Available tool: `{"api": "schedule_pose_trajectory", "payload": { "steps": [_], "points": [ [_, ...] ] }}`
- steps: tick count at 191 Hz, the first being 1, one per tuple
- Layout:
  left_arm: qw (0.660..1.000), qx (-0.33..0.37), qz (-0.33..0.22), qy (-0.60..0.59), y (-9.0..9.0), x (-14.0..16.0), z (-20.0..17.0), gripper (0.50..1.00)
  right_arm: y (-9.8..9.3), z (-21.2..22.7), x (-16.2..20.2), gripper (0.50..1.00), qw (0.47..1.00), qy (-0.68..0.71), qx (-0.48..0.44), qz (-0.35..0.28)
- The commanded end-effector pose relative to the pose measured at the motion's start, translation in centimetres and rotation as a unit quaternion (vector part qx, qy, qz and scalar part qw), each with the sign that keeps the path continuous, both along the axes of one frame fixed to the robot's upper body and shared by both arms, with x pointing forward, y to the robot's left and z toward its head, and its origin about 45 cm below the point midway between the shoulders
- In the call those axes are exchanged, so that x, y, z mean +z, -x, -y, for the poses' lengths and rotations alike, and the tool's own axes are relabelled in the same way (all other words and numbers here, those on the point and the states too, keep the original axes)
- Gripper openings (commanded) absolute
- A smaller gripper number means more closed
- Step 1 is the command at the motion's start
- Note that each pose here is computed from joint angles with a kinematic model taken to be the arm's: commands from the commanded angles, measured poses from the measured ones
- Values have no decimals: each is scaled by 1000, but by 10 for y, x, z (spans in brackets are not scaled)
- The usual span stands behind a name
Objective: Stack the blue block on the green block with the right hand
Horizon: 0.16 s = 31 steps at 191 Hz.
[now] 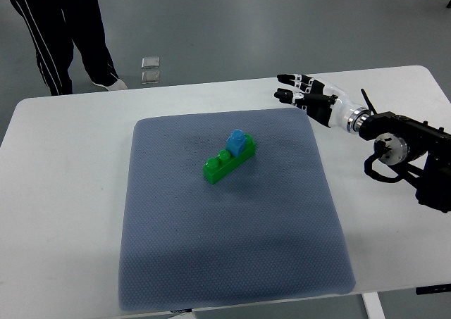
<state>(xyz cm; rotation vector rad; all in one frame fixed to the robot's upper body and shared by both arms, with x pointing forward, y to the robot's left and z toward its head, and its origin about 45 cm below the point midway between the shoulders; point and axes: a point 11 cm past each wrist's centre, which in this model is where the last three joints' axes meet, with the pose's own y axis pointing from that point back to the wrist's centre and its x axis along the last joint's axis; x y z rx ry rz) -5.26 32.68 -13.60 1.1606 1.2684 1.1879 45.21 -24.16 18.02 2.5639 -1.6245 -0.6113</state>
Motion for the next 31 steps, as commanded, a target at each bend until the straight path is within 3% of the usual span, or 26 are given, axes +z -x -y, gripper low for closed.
{"api": "schedule_pose_trajectory", "payload": {
  "steps": [1,31],
  "points": [
    [1000,0,0,0,0,0,0,1000,0,0,-1,917,1000,1,0,-1],
    [1000,0,0,0,0,0,0,1000,0,0,0,921,1000,-5,-4,0]
  ]
}}
